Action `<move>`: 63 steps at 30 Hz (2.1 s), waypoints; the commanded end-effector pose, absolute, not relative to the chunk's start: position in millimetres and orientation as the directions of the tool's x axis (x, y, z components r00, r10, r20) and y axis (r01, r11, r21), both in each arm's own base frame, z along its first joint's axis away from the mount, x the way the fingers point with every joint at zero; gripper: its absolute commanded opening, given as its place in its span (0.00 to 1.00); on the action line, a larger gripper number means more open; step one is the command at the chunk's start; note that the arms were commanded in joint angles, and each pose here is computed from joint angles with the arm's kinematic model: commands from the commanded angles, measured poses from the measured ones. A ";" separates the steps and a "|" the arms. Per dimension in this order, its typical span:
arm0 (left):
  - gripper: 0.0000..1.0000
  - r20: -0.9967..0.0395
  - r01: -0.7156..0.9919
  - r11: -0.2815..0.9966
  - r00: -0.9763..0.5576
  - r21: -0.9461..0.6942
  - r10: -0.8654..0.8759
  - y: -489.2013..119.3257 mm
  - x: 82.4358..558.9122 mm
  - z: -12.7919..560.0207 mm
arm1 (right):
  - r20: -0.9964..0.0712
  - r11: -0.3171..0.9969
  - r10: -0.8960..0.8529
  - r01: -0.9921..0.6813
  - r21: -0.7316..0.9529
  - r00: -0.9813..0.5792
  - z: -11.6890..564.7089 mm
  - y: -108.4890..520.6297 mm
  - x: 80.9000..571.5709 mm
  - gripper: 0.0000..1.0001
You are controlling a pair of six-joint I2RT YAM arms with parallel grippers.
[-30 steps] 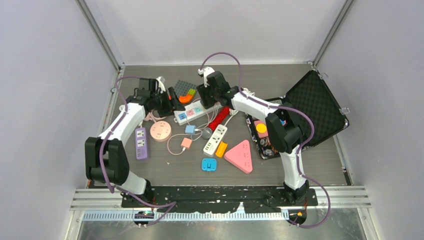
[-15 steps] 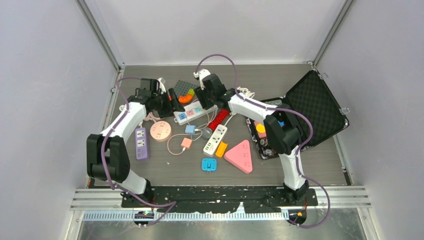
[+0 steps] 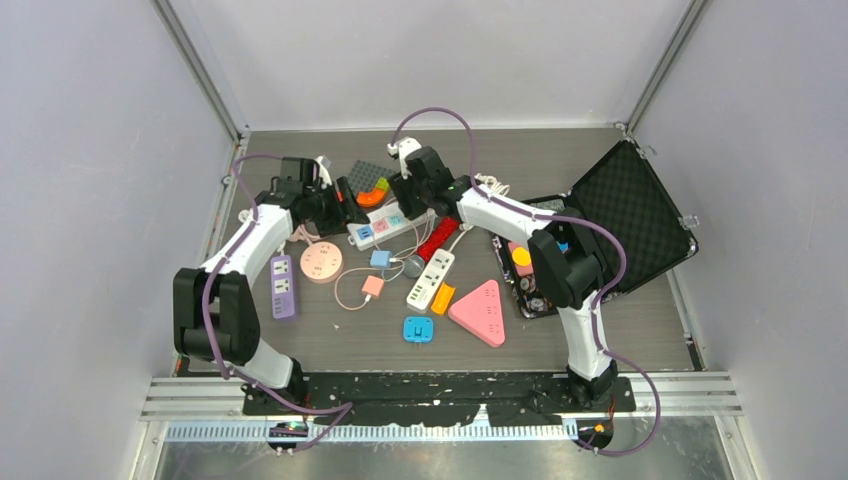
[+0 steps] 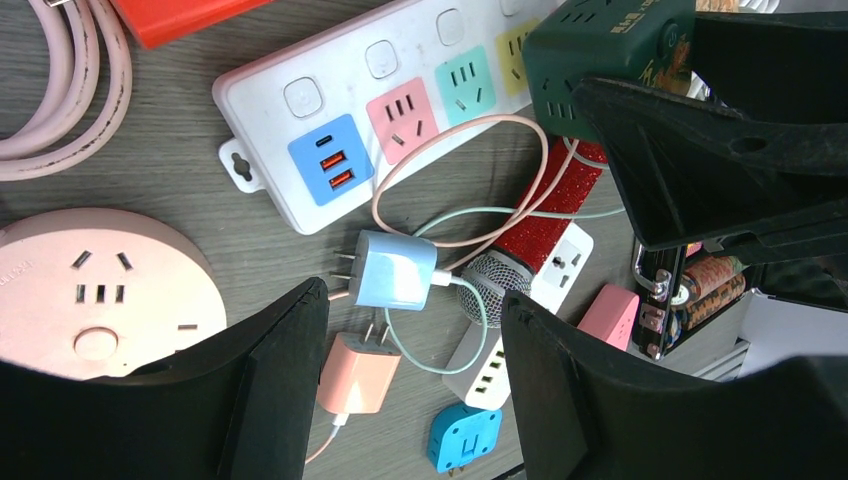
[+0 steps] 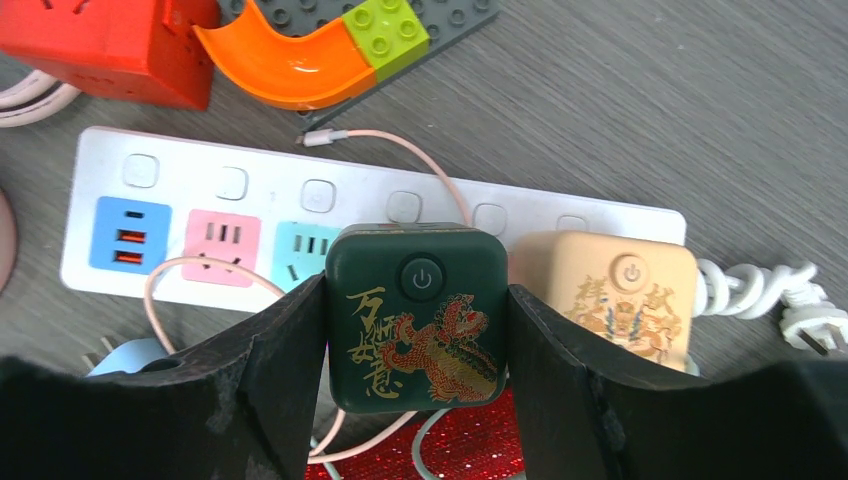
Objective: Insert the plug
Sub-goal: Insert the plug into the socket.
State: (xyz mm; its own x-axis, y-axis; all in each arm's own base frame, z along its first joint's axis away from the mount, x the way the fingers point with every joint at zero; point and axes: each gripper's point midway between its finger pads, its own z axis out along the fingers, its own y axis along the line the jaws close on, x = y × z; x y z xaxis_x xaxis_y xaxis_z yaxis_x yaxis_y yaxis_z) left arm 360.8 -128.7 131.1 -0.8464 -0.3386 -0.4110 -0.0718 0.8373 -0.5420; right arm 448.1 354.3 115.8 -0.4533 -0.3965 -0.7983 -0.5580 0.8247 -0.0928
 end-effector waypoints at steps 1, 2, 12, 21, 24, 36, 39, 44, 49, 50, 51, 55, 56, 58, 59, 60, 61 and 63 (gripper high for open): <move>0.63 -0.406 -0.076 0.846 -0.852 -0.528 -0.330 -124.7 359.0 125.2 | -0.877 0.805 -0.293 -0.593 -0.011 -0.381 184.0 375.5 442.7 0.05; 0.63 -0.405 -0.077 0.846 -0.853 -0.527 -0.330 -124.6 358.8 124.8 | -0.880 0.809 -0.283 -0.588 -0.005 -0.382 186.0 375.4 442.6 0.05; 0.63 -0.401 -0.085 0.849 -0.854 -0.521 -0.331 -123.7 359.6 121.7 | -0.874 0.836 -0.299 -0.547 -0.047 -0.382 180.4 365.4 449.3 0.05; 0.63 -0.398 -0.086 0.850 -0.856 -0.520 -0.330 -123.7 359.4 121.3 | -0.857 0.841 -0.319 -0.538 -0.059 -0.404 158.1 365.2 452.8 0.05; 0.63 -0.398 -0.087 0.851 -0.856 -0.517 -0.330 -123.1 359.4 121.1 | -0.850 0.833 -0.327 -0.551 -0.052 -0.413 148.8 369.5 453.8 0.05; 0.63 -0.398 -0.086 0.854 -0.857 -0.514 -0.326 -122.2 359.3 121.0 | -0.826 0.833 -0.343 -0.551 -0.049 -0.447 128.2 365.1 458.6 0.05; 0.63 -0.399 -0.085 0.854 -0.857 -0.514 -0.326 -122.4 359.4 121.3 | -0.817 0.841 -0.351 -0.537 -0.062 -0.457 123.0 360.5 460.0 0.05; 0.63 -0.398 -0.087 0.854 -0.858 -0.513 -0.326 -122.0 359.3 120.4 | -0.800 0.860 -0.383 -0.495 -0.126 -0.462 118.5 347.0 463.4 0.05; 0.63 -0.392 -0.090 0.854 -0.861 -0.512 -0.325 -122.0 358.3 118.0 | -0.795 0.876 -0.380 -0.461 -0.145 -0.473 119.7 340.3 466.3 0.05; 0.63 -0.391 -0.091 0.854 -0.861 -0.512 -0.326 -121.7 358.4 118.0 | -0.793 0.878 -0.381 -0.455 -0.149 -0.476 120.4 339.1 466.5 0.05; 0.63 -0.392 -0.090 0.854 -0.861 -0.512 -0.326 -121.9 358.4 118.0 | -0.792 0.879 -0.380 -0.453 -0.148 -0.478 120.6 338.6 466.4 0.05; 0.63 -0.390 -0.093 0.855 -0.861 -0.510 -0.327 -121.2 358.0 117.0 | -0.792 0.878 -0.381 -0.454 -0.150 -0.477 124.9 338.2 465.3 0.05; 0.63 -0.389 -0.094 0.855 -0.861 -0.510 -0.327 -121.1 358.0 116.7 | -0.794 0.879 -0.380 -0.453 -0.150 -0.475 127.7 338.4 465.7 0.05; 0.62 -0.389 -0.094 0.855 -0.861 -0.510 -0.327 -121.2 358.1 116.7 | -0.792 0.879 -0.381 -0.453 -0.150 -0.476 131.6 337.8 464.9 0.05; 0.62 -0.390 -0.093 0.855 -0.861 -0.510 -0.326 -121.3 358.0 116.7 | -0.794 0.877 -0.383 -0.455 -0.152 -0.473 134.3 337.2 464.8 0.05; 0.62 -0.389 -0.093 0.856 -0.862 -0.509 -0.325 -121.3 357.6 116.2 | -0.795 0.877 -0.385 -0.455 -0.156 -0.469 135.8 337.1 465.2 0.05; 0.62 -0.388 -0.094 0.856 -0.862 -0.509 -0.325 -121.1 357.5 116.0 | -0.792 0.875 -0.392 -0.457 -0.163 -0.468 135.7 336.6 465.0 0.05; 0.62 -0.387 -0.094 0.854 -0.862 -0.511 -0.326 -121.4 357.6 115.8 | -0.791 0.868 -0.395 -0.472 -0.154 -0.468 134.3 339.5 466.0 0.05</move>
